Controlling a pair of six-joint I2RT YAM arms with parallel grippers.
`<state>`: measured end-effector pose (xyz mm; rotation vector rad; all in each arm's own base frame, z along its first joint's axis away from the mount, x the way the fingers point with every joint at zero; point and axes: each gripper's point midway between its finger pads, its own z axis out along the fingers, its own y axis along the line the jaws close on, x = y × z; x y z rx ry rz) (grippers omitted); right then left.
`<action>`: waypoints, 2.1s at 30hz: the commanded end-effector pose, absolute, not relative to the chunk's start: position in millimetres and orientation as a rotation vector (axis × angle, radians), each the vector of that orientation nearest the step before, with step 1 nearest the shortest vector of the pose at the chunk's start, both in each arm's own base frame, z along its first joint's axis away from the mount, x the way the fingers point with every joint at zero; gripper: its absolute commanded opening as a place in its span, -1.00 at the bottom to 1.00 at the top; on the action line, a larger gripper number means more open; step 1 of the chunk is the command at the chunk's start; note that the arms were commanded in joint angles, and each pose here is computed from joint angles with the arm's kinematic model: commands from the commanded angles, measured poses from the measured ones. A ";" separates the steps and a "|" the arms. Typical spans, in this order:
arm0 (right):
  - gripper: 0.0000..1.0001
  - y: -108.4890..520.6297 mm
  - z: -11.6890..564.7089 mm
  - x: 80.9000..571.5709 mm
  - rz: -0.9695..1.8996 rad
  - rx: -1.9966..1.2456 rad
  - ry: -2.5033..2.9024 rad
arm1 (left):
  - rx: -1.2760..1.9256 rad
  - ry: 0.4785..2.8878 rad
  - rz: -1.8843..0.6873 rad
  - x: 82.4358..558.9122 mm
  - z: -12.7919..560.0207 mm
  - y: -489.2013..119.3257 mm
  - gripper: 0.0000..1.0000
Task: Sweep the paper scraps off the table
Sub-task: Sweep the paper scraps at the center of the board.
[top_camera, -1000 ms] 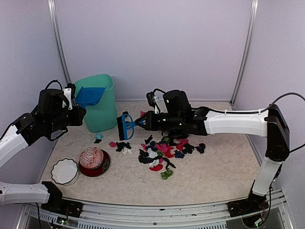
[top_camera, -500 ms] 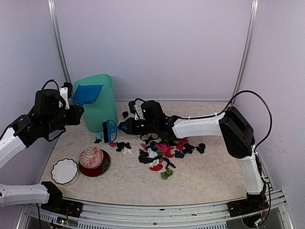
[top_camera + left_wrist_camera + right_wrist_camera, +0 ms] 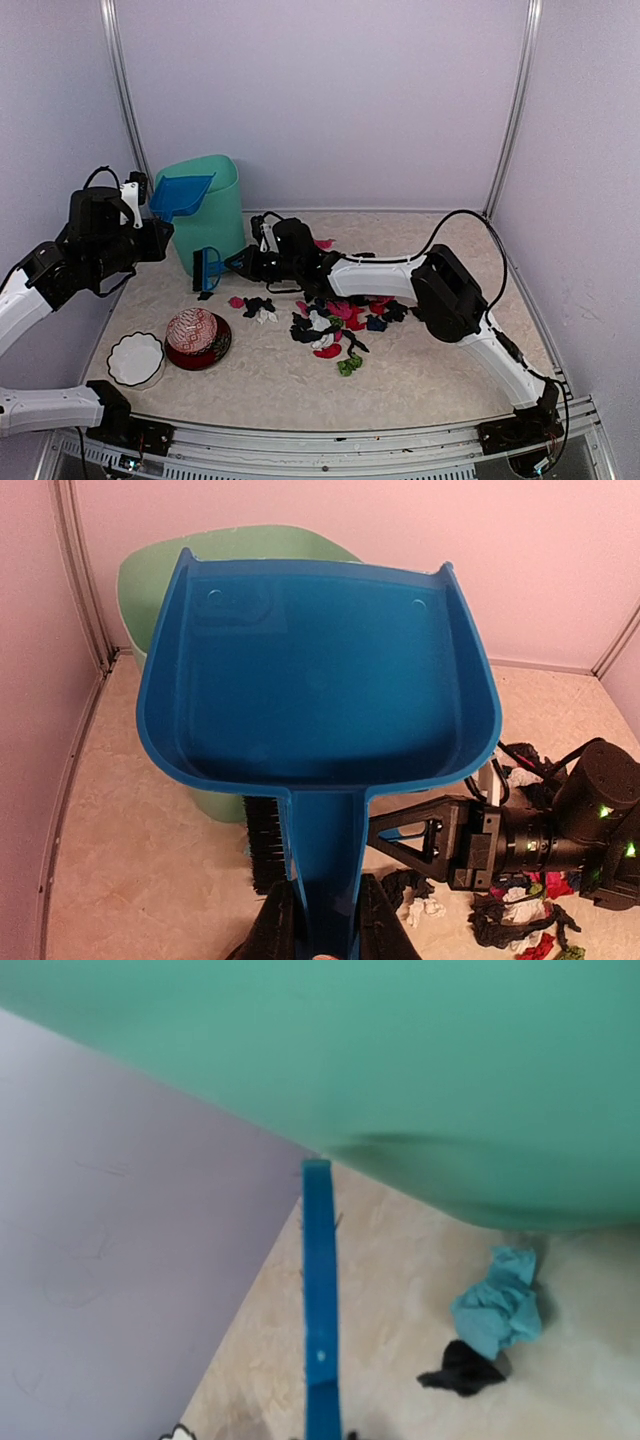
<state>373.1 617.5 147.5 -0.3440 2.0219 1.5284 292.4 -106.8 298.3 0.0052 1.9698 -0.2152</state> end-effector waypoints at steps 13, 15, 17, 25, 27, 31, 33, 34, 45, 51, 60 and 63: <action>-1.00 634.3 87.6 386.2 1.503 -0.182 2.183 | -0.003 1.936 -0.240 294.3 304.7 -104.6 -1.00; -1.00 629.8 80.9 389.6 1.477 -0.154 2.213 | -0.001 1.940 -0.241 294.4 303.5 -105.0 -1.00; -1.00 625.6 76.7 392.4 1.462 -0.130 2.238 | 0.000 1.939 -0.244 294.9 303.5 -105.0 -1.00; -1.00 586.5 66.2 397.8 1.358 -0.072 2.320 | 0.002 1.942 -0.243 295.3 302.8 -105.2 -1.00; -1.00 570.7 66.3 400.1 1.321 -0.054 2.333 | -0.001 1.941 -0.241 295.5 302.9 -104.8 -1.00; -1.00 530.4 69.2 408.1 1.257 -0.008 2.346 | -0.001 1.942 -0.241 295.4 302.7 -104.7 -1.00; -1.00 509.4 70.2 411.5 1.225 0.011 2.353 | 0.001 1.942 -0.241 295.4 302.3 -104.9 -1.00; -1.00 499.5 72.5 412.5 1.211 0.021 2.353 | -0.001 1.943 -0.239 295.7 302.0 -104.5 -1.00; -1.00 404.2 128.0 389.8 1.097 0.002 2.282 | -0.006 1.947 -0.229 296.1 300.8 -103.3 -1.00; -1.00 401.0 182.7 381.5 1.127 -0.077 2.161 | -0.010 1.946 -0.223 296.2 301.2 -102.1 -1.00; -1.00 400.3 252.7 430.4 0.786 -0.301 1.895 | -0.015 1.943 -0.221 295.4 301.6 -100.9 -1.00; -1.00 406.9 271.6 445.3 0.649 -0.438 1.763 | -0.017 1.940 -0.220 295.1 302.7 -100.1 -1.00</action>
